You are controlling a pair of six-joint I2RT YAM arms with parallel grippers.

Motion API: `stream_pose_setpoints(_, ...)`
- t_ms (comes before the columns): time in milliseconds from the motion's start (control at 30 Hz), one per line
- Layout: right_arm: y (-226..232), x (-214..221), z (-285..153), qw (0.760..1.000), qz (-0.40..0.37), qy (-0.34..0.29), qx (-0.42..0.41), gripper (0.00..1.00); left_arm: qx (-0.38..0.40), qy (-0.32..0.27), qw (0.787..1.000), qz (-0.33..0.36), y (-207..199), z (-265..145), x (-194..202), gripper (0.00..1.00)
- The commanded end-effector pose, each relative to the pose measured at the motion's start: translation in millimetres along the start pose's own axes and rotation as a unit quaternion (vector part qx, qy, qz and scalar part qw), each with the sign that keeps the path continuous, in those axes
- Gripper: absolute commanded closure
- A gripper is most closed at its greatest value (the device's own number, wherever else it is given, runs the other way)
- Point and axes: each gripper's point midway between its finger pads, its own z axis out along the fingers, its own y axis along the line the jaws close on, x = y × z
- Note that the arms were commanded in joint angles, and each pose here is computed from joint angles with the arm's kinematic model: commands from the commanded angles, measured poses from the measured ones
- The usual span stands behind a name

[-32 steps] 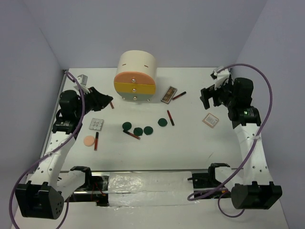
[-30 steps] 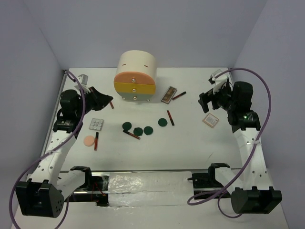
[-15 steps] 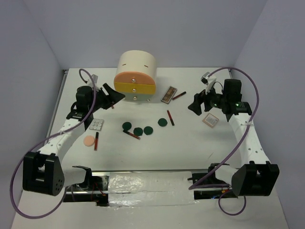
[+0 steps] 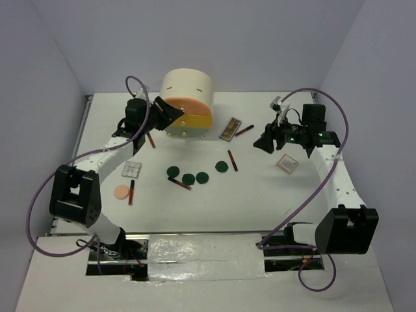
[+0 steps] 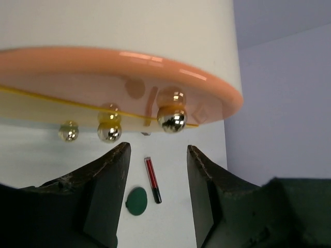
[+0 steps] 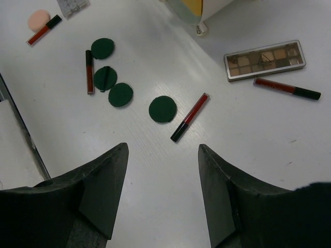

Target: Organize the makeup

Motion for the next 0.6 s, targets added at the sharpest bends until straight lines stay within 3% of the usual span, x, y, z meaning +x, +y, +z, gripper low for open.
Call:
stream_pose_setpoints(0,5,-21,-3,0.999,-0.030,-0.025,-0.012,0.36,0.040,-0.039,0.998,0.004,-34,15,-28,0.40)
stream_pose_setpoints(300,0,-19,-3,0.999,-0.032,-0.022,0.001,0.35,0.026,-0.032,0.999,-0.007,-33,40,-33,0.41)
stream_pose_setpoints(567,-1,-19,-4,0.999,-0.036,-0.022,0.005,0.34,0.026,-0.030,0.999,-0.016,-34,44,-31,0.57)
